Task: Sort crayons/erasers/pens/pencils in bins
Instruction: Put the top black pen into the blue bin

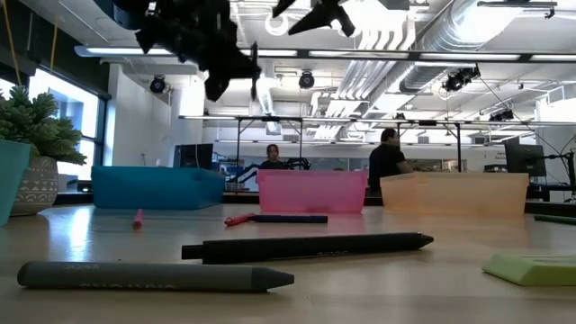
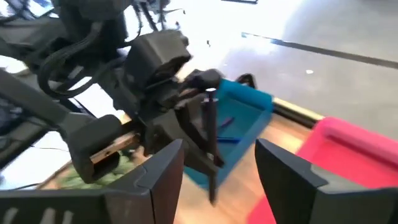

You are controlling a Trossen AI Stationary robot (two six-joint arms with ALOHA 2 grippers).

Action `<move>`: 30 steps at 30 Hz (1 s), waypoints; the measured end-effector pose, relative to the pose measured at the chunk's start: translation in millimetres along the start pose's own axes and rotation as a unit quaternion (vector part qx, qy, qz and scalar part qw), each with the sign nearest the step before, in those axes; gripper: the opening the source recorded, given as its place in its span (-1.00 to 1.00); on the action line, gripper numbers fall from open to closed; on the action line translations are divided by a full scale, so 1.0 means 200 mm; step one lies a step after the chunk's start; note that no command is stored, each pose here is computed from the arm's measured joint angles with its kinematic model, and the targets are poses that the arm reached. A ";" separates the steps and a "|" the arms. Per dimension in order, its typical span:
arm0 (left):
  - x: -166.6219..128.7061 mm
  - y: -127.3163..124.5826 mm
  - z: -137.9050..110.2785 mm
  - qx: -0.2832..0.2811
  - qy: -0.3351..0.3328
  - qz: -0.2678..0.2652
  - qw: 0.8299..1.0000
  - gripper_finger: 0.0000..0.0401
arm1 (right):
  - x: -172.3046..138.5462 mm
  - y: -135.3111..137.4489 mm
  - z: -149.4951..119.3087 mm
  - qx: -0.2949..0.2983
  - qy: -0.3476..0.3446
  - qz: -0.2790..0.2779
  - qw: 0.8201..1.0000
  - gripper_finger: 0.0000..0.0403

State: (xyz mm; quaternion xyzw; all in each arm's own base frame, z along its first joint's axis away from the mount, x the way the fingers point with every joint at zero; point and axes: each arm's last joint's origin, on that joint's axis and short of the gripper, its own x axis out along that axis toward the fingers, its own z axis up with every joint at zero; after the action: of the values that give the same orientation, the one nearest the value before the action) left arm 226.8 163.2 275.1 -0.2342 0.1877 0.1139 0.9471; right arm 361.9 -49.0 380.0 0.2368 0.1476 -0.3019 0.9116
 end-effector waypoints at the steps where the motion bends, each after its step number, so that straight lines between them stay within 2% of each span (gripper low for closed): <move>1: -0.01 0.02 -0.01 -0.006 0.010 0.016 1.000 -0.92 | 0.00 -0.02 0.01 -0.006 0.003 -0.008 1.000 -0.04; 6: -0.07 0.11 -0.07 -0.032 0.062 0.100 0.993 -0.92 | -0.02 -0.14 0.07 -0.029 0.013 -0.043 0.999 -0.03; 12: -0.18 0.15 -0.10 -0.056 0.094 0.192 0.975 -0.92 | 0.03 -0.31 0.13 -0.046 0.069 -0.036 0.996 -0.03; 15: -0.23 0.16 -0.13 -0.071 0.126 0.242 0.959 -0.92 | 0.04 -0.40 0.14 -0.057 0.095 -0.054 0.992 -0.03; 19: -0.28 0.19 -0.20 -0.093 0.188 0.304 0.929 -0.92 | 0.05 -0.50 0.16 -0.081 0.123 -0.066 0.987 -0.03; 23: -0.29 0.20 -0.25 -0.130 0.228 0.336 0.905 -0.92 | 0.06 -0.59 0.19 -0.105 0.137 -0.070 0.982 -0.03; 30: -0.24 0.25 -0.28 -0.169 0.250 0.368 0.879 -0.92 | 0.06 -0.72 0.24 -0.137 0.140 -0.078 0.978 -0.03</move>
State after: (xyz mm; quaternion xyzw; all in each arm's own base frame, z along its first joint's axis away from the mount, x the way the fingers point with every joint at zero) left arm 151.8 172.4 228.2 -0.3260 0.4691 0.4215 0.7043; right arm 288.4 -182.0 366.5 0.1374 0.3316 -0.3124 0.8795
